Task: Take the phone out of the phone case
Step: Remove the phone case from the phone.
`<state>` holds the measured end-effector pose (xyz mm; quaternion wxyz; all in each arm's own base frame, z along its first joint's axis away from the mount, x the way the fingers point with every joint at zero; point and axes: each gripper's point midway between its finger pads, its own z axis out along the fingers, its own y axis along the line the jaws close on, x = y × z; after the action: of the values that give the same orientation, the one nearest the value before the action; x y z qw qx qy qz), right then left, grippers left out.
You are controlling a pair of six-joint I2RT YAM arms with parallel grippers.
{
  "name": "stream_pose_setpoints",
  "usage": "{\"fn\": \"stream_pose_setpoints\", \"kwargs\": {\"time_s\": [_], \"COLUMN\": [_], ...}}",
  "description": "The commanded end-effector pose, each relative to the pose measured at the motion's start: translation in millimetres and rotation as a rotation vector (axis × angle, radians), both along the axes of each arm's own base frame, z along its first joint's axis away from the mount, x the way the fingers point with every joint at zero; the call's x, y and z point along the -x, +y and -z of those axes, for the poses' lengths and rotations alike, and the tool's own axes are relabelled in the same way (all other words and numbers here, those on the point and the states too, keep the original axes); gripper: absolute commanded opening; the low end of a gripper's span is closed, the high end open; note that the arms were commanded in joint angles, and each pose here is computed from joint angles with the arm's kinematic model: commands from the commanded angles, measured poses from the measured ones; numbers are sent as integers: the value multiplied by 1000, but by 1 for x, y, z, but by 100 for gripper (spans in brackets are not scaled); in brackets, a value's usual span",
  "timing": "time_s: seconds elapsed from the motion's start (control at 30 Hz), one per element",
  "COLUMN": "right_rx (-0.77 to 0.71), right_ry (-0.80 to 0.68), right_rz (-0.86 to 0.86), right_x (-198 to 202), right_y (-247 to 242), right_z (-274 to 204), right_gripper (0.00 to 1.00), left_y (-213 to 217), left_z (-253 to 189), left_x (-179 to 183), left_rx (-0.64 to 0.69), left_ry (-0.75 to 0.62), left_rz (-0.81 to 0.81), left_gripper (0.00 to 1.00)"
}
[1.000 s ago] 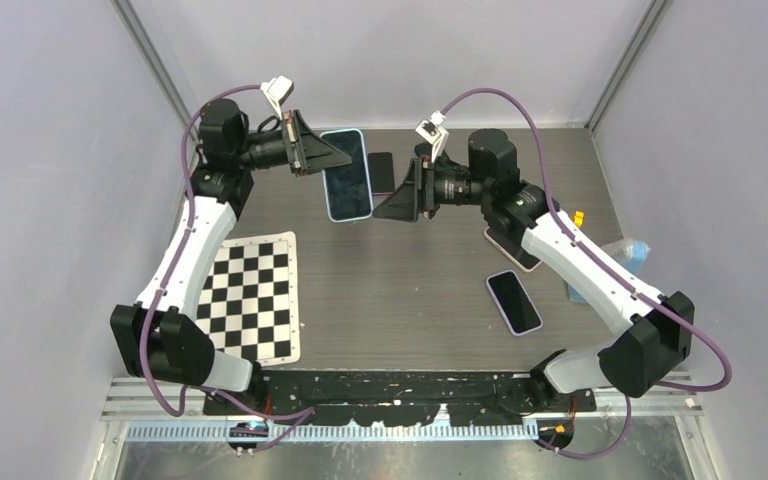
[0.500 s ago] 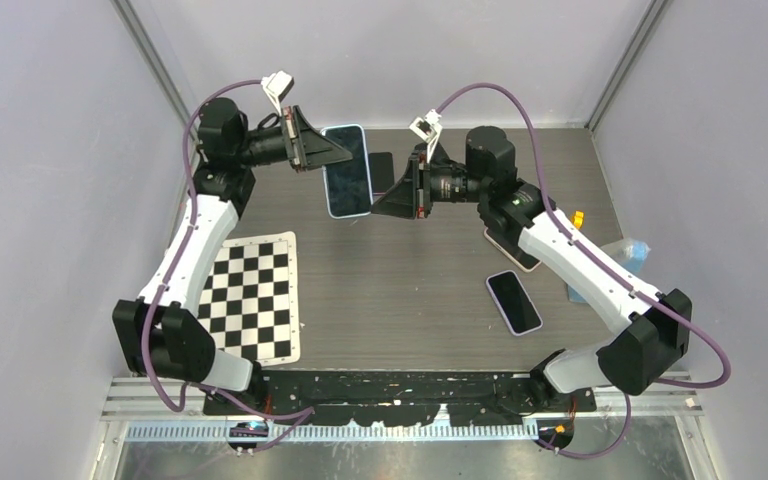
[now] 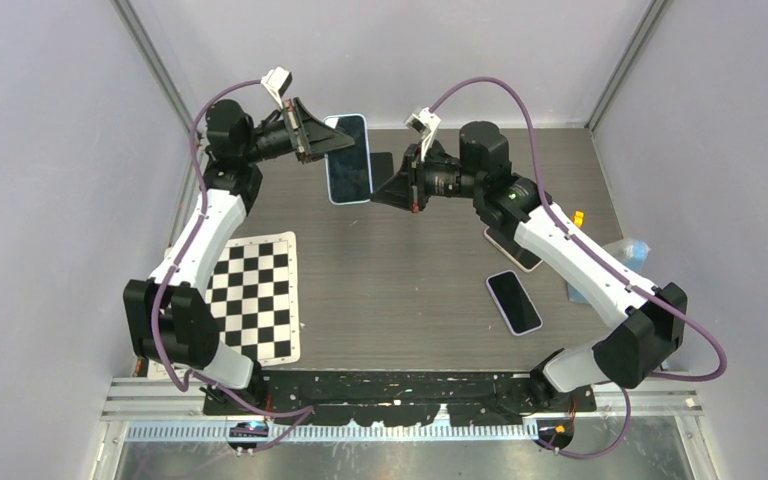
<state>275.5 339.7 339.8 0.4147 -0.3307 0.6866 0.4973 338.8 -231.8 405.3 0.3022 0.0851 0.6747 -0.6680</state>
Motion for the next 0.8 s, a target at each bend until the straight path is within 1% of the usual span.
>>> {"fn": "stream_pose_setpoints", "kwargs": {"time_s": [0.0,0.1,0.33,0.47,0.6,0.77], "right_rx": [157,183,233,262,251,229], "right_ry": [-57,-55,-48,-48,-9,29], "right_rz": [258,343,494,597,703,736], "right_x": [-60,-74,-94,-105,-116,-119], "right_y": [-3,-8,-25,-40,-57,-63], "right_z": [54,60,73,79,81,81], "right_gripper": [1,1,1,1,1,1], "left_y": [-17,-18,-13,-3,3,5], "left_z": [-52,-52,-65,-65,-67,-67], "left_x": [51,50,47,38,36,34], "left_rx": [99,101,102,104,107,111], "left_ry": [70,66,-4,2,0,7], "left_rz": [140,139,119,76,57,42], "left_gripper": [0,0,0,0,0,0]}}
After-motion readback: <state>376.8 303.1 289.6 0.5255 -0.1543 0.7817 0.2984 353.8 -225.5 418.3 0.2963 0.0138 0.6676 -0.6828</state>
